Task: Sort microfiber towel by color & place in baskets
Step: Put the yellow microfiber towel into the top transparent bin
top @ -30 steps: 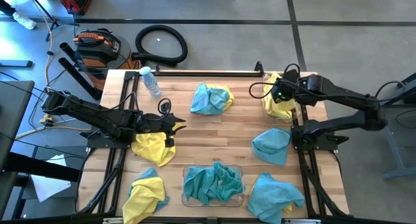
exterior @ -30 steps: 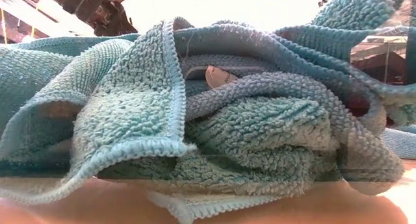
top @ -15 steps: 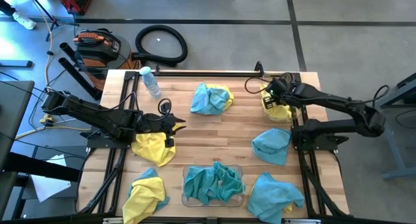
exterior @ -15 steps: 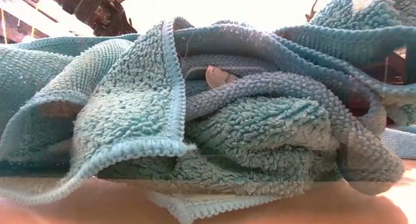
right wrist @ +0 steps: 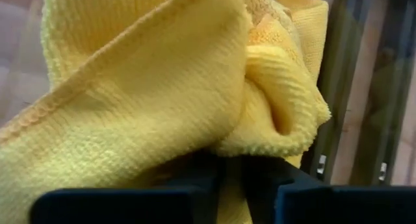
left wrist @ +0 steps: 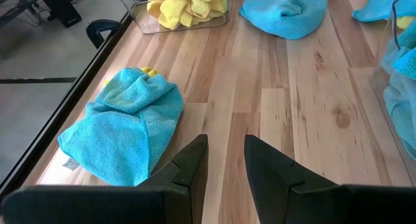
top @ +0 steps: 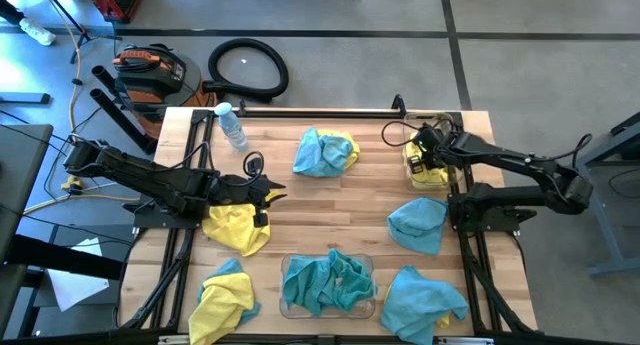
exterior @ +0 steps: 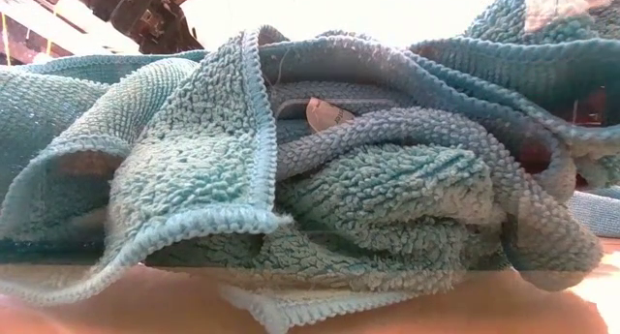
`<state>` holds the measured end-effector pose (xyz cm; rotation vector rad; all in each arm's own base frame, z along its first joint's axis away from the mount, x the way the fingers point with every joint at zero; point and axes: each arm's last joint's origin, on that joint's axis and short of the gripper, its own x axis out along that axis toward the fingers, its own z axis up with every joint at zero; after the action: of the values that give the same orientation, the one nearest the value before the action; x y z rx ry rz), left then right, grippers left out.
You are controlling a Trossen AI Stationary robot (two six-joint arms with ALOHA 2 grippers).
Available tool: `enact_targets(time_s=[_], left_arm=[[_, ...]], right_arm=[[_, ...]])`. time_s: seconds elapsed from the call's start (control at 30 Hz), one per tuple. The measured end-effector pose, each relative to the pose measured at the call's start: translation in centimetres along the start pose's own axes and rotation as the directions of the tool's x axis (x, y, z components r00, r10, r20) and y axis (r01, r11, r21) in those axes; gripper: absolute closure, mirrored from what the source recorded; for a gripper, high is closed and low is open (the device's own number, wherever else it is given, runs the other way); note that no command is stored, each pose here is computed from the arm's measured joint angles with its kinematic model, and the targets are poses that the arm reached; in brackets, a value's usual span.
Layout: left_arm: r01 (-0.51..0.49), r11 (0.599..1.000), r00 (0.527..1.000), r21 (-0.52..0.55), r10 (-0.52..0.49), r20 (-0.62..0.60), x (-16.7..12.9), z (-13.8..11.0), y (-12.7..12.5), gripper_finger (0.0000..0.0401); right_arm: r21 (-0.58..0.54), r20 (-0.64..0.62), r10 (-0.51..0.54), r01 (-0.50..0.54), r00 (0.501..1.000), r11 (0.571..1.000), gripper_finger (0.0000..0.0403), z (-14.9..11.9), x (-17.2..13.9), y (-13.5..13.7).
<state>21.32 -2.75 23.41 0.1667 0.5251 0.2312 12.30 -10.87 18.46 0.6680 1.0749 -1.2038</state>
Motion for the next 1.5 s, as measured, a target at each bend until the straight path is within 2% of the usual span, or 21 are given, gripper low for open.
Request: enact_targets(time_s=[0.27, 0.43, 0.57, 0.7, 0.87, 1.03, 1.13, 1.3, 1.5], left_arm=[[0.000, 1.000, 1.000, 0.006, 0.000, -0.016, 0.0, -0.2, 0.0, 0.0314], [0.000, 1.000, 1.000, 0.009, 0.000, -0.020, 0.0, -0.2, 0.0, 0.0314], [0.000, 1.000, 1.000, 0.009, 0.000, -0.020, 0.0, -0.2, 0.0, 0.0314], [0.000, 1.000, 1.000, 0.009, 0.000, -0.020, 0.0, -0.2, 0.0, 0.0314], [0.000, 1.000, 1.000, 0.009, 0.000, -0.020, 0.0, -0.2, 0.0, 0.0314], [0.000, 1.000, 1.000, 0.009, 0.000, -0.021, 0.0, -0.2, 0.0, 0.0314], [0.000, 1.000, 1.000, 0.009, 0.000, -0.021, 0.0, -0.2, 0.0, 0.0314], [0.000, 1.000, 1.000, 0.009, 0.001, -0.021, 0.0, -0.2, 0.0, 0.0314], [0.000, 1.000, 1.000, 0.011, 0.000, -0.026, 0.0, -0.3, 0.0, 0.0314]], right_arm=[[0.030, -0.059, -0.045, 0.047, 0.997, 0.998, 0.0268, 1.6, -4.0, -0.6], [0.119, -0.003, -0.104, 0.104, 0.995, 0.987, 0.0264, 3.2, -7.4, -1.2], [0.155, 0.088, -0.053, 0.039, 0.995, 0.987, 0.0273, 4.5, -8.6, -0.9], [0.140, 0.130, 0.045, -0.063, 0.991, 0.988, 0.0283, 4.9, -7.3, 0.1], [0.116, 0.035, 0.011, -0.015, 0.999, 0.993, 0.0296, 3.7, -3.0, 0.8], [0.087, -0.034, 0.054, -0.051, 0.998, 0.995, 0.0302, 2.3, 1.2, 1.7], [0.080, -0.060, 0.039, -0.034, 0.997, 0.996, 0.0302, 1.8, 2.7, 2.0], [0.066, -0.076, 0.023, -0.018, 0.997, 0.998, 0.0302, 1.9, 3.3, 2.2], [0.058, -0.050, 0.058, -0.055, 0.997, 0.997, 0.0302, 2.9, 1.0, 2.0]])
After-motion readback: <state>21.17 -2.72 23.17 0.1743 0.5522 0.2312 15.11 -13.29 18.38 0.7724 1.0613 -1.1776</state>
